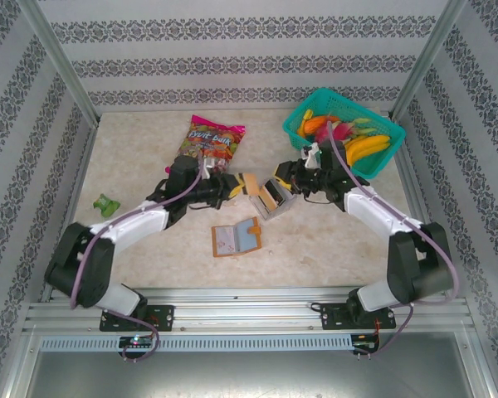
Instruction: Put the credit cards into the card holder
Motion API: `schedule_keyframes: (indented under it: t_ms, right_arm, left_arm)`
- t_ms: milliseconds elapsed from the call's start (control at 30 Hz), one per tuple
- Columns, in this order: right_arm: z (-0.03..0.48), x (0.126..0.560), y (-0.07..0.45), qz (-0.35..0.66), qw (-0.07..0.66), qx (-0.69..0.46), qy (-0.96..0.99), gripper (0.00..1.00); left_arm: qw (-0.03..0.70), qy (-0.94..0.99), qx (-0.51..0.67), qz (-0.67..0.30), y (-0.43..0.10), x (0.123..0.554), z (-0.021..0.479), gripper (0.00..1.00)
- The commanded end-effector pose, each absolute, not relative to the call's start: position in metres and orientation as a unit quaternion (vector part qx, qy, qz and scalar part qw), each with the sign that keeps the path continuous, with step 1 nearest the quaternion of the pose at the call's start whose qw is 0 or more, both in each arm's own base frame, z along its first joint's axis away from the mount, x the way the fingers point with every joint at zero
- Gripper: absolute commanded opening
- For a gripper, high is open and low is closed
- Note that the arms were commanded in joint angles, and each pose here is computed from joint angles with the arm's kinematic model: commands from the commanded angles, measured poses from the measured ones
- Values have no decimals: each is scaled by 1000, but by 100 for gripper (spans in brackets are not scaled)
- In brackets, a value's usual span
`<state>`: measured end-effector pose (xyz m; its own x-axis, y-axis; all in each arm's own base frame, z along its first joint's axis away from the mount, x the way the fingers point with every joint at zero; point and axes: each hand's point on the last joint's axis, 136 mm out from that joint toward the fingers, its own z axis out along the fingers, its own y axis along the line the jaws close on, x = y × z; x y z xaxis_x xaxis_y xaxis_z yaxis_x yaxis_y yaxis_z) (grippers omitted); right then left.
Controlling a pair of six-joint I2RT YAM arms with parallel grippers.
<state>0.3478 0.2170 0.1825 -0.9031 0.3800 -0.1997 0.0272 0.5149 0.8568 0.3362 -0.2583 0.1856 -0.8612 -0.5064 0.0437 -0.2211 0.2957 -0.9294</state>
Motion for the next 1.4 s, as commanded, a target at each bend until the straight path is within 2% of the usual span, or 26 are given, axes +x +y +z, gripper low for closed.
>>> schedule_keyframes:
  t_ms: [0,100,267,400,600,933,1367]
  right_arm:
    - [169,309,223,385,212,38,897,22]
    - [154,281,248,355,203,-5,913,13]
    - [122,247,291,310,173,-72,932,9]
    - [93,239,303,259,152,-95,949,7]
    - [61,239,287,198,138,-82,967,5]
    - [35,245,259,204,109,-42,972,6]
    - [10,239,247,173,88,-37,980,6]
  left_arm:
    - [155,861,-209,-437,-215,300,151,0]
    - [168,875,-207,-405,-195,276,139,0]
    - [149,868,-197,-430,-196,253,118,0]
    - [155,864,-184,-443,-199,251,112,0]
    - [152,872,-143,-444,-212,254,107,0]
    - [136,880,-109,-442,-238,261,86,0]
    - [132,893,-93,-420,-242,261,61,0]
